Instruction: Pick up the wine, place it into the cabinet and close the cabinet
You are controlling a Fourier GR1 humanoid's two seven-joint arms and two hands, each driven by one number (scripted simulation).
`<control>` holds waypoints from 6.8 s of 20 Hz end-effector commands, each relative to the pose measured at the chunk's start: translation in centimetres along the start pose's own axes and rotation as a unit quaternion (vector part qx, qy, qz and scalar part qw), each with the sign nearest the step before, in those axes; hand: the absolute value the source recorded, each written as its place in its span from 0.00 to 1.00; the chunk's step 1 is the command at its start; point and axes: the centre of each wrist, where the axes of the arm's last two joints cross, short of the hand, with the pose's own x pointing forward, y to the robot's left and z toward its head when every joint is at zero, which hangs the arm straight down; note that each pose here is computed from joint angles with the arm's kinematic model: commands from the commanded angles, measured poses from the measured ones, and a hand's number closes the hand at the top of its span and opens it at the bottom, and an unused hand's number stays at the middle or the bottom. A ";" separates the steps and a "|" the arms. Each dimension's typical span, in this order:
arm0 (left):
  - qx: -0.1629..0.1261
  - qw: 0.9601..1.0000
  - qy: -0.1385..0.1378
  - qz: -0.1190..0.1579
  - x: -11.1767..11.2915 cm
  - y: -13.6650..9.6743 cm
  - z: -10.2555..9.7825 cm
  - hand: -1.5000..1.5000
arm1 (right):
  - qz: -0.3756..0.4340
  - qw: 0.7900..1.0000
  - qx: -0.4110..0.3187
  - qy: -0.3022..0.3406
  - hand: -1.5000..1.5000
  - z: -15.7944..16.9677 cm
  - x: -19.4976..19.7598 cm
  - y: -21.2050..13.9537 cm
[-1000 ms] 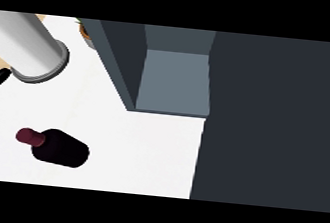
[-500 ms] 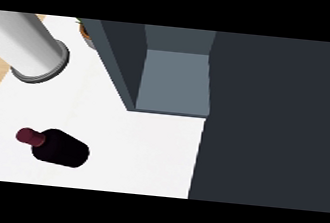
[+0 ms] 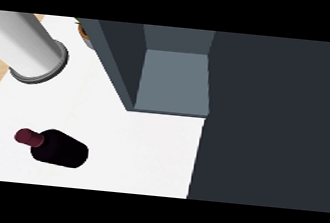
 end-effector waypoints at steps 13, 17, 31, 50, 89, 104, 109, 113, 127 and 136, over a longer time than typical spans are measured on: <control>-0.001 0.997 0.079 0.002 -5.9 3.8 -0.1 0.00 | -0.020 1.000 0.015 -0.017 0.00 -0.1 0.9 -0.3; -0.002 0.997 0.080 0.015 -10.4 5.9 -0.4 0.00 | -0.013 1.000 0.018 -0.016 0.00 1.8 2.7 0.0; 0.032 0.996 0.079 -0.012 -15.8 8.9 -1.2 0.00 | -0.010 1.000 0.017 -0.023 0.00 1.8 3.1 0.1; 0.020 0.996 0.091 0.012 -23.1 10.7 -0.2 0.00 | -0.014 0.999 0.021 -0.026 0.00 2.5 4.3 0.5; -0.053 0.989 0.117 0.078 -29.3 8.7 -4.0 1.00 | -0.012 1.000 0.017 -0.012 0.00 0.7 3.2 0.6; 0.006 0.992 -0.053 -0.113 -26.9 9.6 -1.7 1.00 | -0.016 1.000 0.019 -0.011 0.00 0.5 2.6 0.9; 0.026 0.979 -0.132 -0.155 -27.7 6.0 -2.3 1.00 | -0.018 1.000 0.012 -0.014 0.00 0.2 3.1 0.7; 0.037 0.969 -0.172 -0.174 -26.6 4.5 -2.9 1.00 | -0.025 0.999 0.020 -0.014 0.00 1.4 3.4 0.8; -0.045 0.983 -0.142 -0.108 -18.2 -5.7 -4.3 1.00 | -0.016 1.000 0.016 -0.013 0.00 0.1 2.7 0.0; -0.086 0.983 -0.137 -0.088 -16.9 -13.2 -5.8 1.00 | -0.021 1.000 0.010 -0.013 0.00 -0.1 2.4 -0.2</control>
